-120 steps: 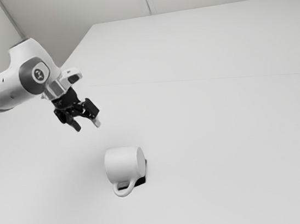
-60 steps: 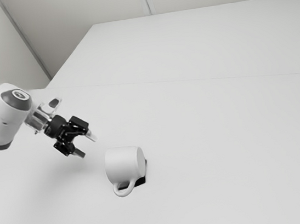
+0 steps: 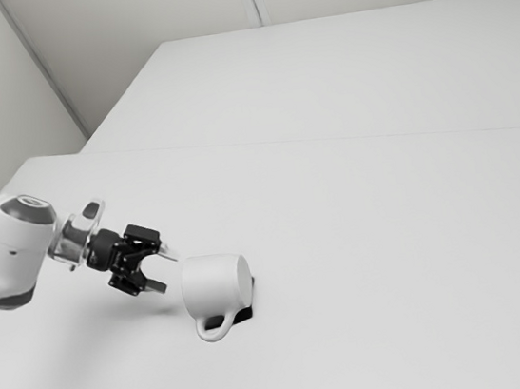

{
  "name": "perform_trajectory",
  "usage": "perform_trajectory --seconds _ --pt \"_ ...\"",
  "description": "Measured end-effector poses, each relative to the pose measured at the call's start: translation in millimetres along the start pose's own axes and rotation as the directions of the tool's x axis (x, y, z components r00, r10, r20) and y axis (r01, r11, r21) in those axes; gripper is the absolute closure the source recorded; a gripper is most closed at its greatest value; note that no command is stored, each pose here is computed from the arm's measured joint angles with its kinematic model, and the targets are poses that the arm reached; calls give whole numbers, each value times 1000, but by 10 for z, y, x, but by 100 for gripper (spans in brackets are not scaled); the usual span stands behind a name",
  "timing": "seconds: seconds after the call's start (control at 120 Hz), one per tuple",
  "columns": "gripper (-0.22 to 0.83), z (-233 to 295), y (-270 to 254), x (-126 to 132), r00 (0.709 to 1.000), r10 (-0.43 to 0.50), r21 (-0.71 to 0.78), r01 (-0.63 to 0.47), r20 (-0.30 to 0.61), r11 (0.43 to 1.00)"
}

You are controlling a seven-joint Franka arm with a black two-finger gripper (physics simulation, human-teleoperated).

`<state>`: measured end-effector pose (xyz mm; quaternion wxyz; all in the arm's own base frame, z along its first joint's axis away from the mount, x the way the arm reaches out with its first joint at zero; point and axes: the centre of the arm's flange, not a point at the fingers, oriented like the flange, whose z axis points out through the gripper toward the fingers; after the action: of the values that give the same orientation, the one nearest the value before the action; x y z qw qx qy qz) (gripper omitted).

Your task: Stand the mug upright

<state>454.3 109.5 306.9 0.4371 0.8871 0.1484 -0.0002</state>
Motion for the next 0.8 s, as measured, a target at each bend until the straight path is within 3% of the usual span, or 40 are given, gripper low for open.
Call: perform_trajectory --seconds 0.367,0.642,0.708,0.8 --pt "0 317 216 -51 997 45 -27 -46 -56 999" --pt "0 551 420 -127 995 92 -38 -94 -40 995" --pt "4 571 443 -139 994 100 -38 -102 -38 994" --pt "18 547 438 -136 994 103 -40 -105 -44 994"
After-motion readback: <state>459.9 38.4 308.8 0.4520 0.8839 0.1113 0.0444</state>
